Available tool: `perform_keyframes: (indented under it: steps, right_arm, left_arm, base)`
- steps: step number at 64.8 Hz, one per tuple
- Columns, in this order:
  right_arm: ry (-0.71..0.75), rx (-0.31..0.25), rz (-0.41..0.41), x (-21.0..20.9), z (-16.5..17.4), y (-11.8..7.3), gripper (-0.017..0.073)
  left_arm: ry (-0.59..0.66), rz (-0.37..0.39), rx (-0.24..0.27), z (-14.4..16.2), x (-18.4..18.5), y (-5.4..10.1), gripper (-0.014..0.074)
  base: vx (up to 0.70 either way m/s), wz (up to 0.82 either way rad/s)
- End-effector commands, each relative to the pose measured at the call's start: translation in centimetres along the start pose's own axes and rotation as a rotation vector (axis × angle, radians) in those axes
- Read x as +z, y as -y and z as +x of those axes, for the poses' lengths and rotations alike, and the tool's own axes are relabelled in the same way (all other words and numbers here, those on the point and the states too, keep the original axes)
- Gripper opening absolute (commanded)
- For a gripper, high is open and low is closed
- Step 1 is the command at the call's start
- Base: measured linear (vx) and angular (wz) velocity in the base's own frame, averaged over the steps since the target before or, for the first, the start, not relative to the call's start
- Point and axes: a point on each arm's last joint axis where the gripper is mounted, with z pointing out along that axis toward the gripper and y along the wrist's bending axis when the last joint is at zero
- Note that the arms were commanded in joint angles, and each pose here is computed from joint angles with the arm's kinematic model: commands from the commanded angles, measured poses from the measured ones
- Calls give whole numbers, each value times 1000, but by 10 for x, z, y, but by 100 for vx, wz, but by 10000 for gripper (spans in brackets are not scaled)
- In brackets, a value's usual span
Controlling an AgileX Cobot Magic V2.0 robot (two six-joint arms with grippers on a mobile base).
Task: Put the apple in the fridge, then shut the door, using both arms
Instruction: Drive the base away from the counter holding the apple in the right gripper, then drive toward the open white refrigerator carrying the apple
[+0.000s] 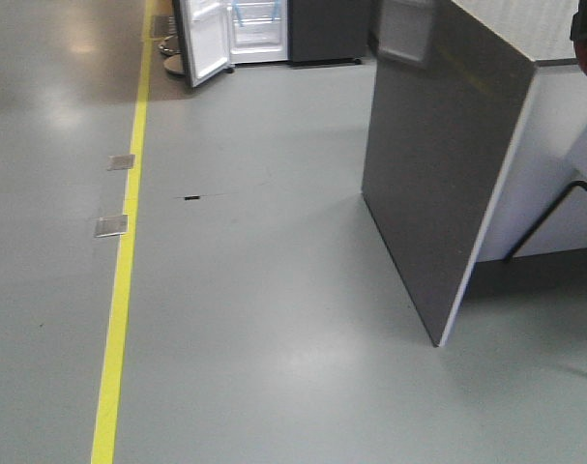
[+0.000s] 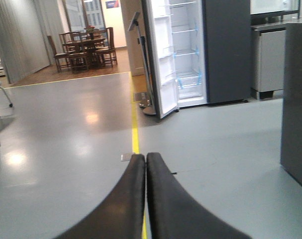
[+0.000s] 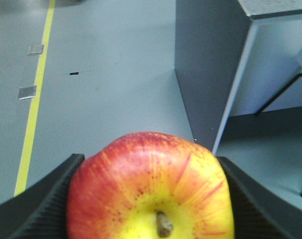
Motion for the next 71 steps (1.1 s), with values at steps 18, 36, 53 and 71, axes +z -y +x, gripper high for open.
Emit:
perform_keyframes:
  steps: [18, 36, 53, 71]
  right_arm:
    - [129, -2, -5, -20, -13, -1, 102]
    - [129, -2, -5, -20, -13, -1, 102]
    - [129, -2, -5, -20, -13, -1, 102]
    - [129, -2, -5, -20, -13, -1, 102]
  left_arm:
    - [55, 20, -18, 3, 0, 2, -6]
    - [55, 20, -18, 3, 0, 2, -6]
    - [55, 20, -18, 3, 0, 2, -6]
    - [55, 20, -18, 3, 0, 2, -6]
  base:
    - [8, 27]
    - [10, 22]
    - [13, 13]
    - [16, 11]
